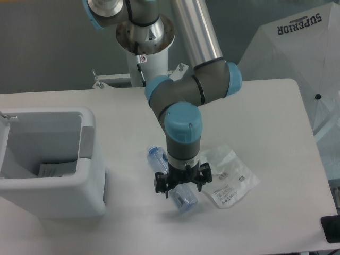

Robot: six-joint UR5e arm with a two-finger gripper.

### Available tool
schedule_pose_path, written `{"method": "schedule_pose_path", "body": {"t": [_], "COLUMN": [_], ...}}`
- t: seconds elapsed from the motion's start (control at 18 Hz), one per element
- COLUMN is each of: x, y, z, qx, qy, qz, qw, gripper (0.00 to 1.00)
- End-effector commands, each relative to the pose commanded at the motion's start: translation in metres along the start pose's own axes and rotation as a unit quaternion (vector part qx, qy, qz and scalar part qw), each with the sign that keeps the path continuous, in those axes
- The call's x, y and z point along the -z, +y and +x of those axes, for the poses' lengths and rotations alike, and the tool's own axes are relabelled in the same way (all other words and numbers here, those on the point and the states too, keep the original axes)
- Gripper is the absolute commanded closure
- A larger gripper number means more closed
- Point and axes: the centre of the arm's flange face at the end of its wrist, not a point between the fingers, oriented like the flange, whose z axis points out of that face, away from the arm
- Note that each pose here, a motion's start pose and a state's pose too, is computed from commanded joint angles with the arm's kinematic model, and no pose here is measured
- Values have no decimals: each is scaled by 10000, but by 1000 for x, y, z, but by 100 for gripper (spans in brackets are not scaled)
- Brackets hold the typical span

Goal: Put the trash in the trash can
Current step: 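Lower the open gripper over the clear plastic water bottle, then close the gripper around the bottle's middle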

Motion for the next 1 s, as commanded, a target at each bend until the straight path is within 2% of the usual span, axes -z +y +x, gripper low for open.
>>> {"method": "schedule_pose_path", "body": {"t": [0.44, 1.0], "x": [-13, -31], "y": [-19, -21], "z": [-2, 0], "qx": [185, 305], "qy": [-132, -297], "qz": [21, -94], "qw": [9997, 9990], "gripper": [0, 0]}}
